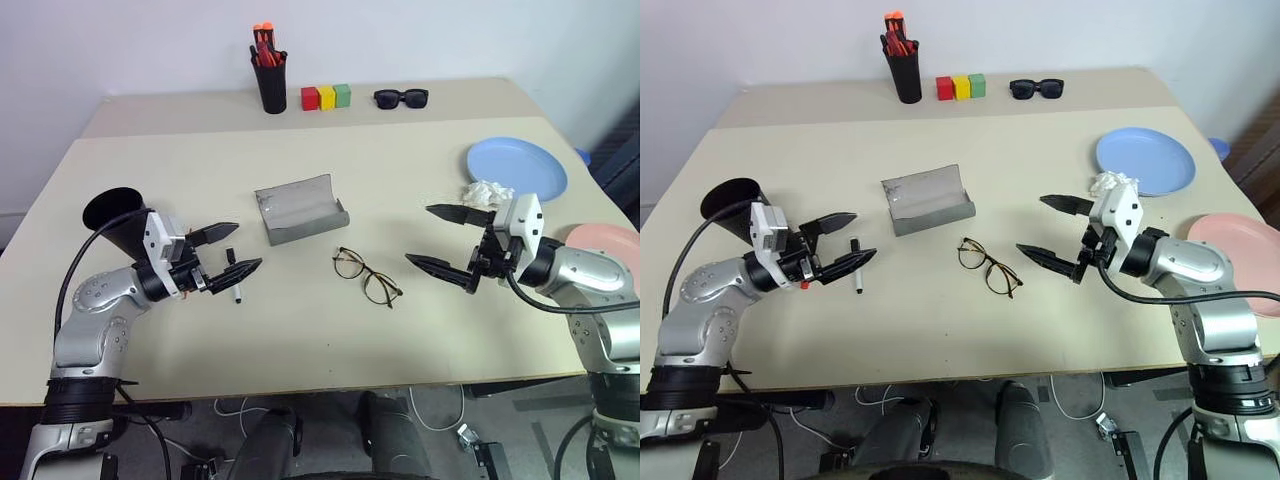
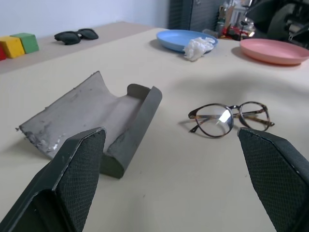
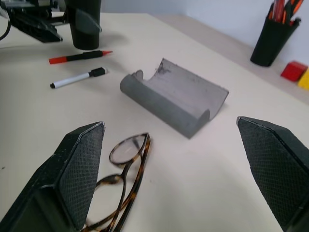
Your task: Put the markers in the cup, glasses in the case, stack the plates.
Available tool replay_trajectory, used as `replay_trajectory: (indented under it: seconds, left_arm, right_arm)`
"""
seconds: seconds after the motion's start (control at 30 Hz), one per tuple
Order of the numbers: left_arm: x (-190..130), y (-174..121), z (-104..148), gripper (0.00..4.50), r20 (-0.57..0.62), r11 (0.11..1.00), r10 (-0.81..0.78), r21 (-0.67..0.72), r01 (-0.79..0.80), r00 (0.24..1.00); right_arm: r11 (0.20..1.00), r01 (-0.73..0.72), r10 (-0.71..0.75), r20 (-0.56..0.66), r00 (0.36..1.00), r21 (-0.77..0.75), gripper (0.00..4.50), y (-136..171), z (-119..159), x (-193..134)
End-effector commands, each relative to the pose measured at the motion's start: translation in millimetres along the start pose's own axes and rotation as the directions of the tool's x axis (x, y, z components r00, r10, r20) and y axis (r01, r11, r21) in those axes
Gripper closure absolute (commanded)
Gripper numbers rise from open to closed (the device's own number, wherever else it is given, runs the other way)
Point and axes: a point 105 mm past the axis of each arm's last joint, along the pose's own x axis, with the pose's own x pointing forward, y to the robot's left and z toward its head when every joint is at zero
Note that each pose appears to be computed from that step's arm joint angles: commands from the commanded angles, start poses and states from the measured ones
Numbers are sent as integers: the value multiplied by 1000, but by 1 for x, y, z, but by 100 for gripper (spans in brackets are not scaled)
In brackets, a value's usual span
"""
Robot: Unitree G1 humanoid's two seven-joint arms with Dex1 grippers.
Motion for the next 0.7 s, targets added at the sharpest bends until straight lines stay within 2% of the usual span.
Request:
replay_trajectory:
  seconds: [0.03, 0.3, 0.53, 0.7]
  left_arm:
    - [-4, 2, 2, 0, 13, 999, 17, 31, -17, 1000]
    - [-12, 5, -6, 0, -37, 999, 50, 15, -50, 998]
    - [-27, 20, -8, 0, -153, 973, 232, 38, -229, 961]
    - [-38, 32, -5, 0, -218, 893, 448, 69, -444, 867]
  right_arm:
    - [999, -6, 7, 10, 1000, -38, 4, -3, 6, 1]
    - [999, -18, 18, 16, 1000, -42, 4, -2, 9, 7]
    - [998, -56, 58, 58, 997, -29, 4, 4, 6, 26]
    - [995, -100, 103, 113, 988, -27, 4, 12, 12, 45]
